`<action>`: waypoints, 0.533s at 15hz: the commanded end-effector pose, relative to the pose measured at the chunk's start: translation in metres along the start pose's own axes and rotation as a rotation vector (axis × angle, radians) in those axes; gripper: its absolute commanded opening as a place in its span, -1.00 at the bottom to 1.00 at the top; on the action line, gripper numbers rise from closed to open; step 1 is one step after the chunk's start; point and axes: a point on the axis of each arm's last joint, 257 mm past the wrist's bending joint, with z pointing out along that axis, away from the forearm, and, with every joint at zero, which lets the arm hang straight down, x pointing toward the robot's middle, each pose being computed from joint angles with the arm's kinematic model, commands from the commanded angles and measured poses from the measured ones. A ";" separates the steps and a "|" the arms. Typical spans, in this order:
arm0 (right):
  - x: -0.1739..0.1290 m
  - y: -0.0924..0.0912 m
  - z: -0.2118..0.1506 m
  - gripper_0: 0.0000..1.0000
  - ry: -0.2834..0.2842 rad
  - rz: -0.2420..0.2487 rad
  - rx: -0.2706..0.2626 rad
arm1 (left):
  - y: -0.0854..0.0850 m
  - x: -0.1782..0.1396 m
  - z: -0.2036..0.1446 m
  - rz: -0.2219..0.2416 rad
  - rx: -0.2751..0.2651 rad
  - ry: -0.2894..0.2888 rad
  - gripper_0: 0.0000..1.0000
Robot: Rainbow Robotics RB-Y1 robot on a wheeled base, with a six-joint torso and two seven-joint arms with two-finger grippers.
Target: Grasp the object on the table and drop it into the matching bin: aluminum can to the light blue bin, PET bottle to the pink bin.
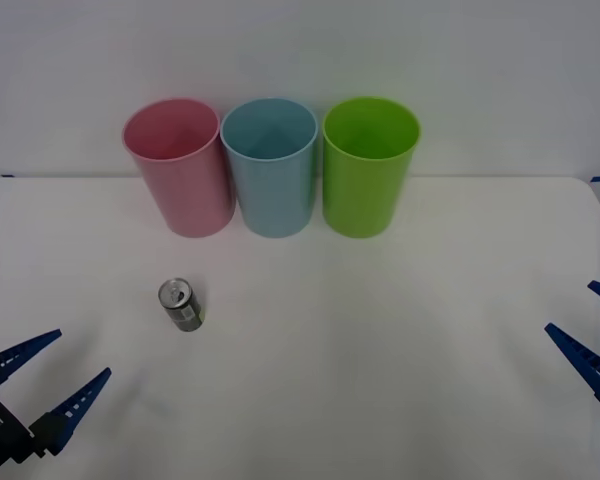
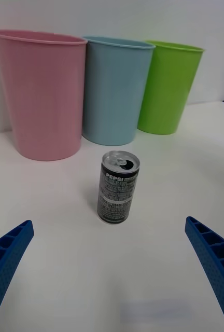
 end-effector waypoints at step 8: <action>0.000 0.000 0.000 1.00 0.000 0.000 0.000 | 0.000 0.014 0.041 0.002 -0.002 -0.004 1.00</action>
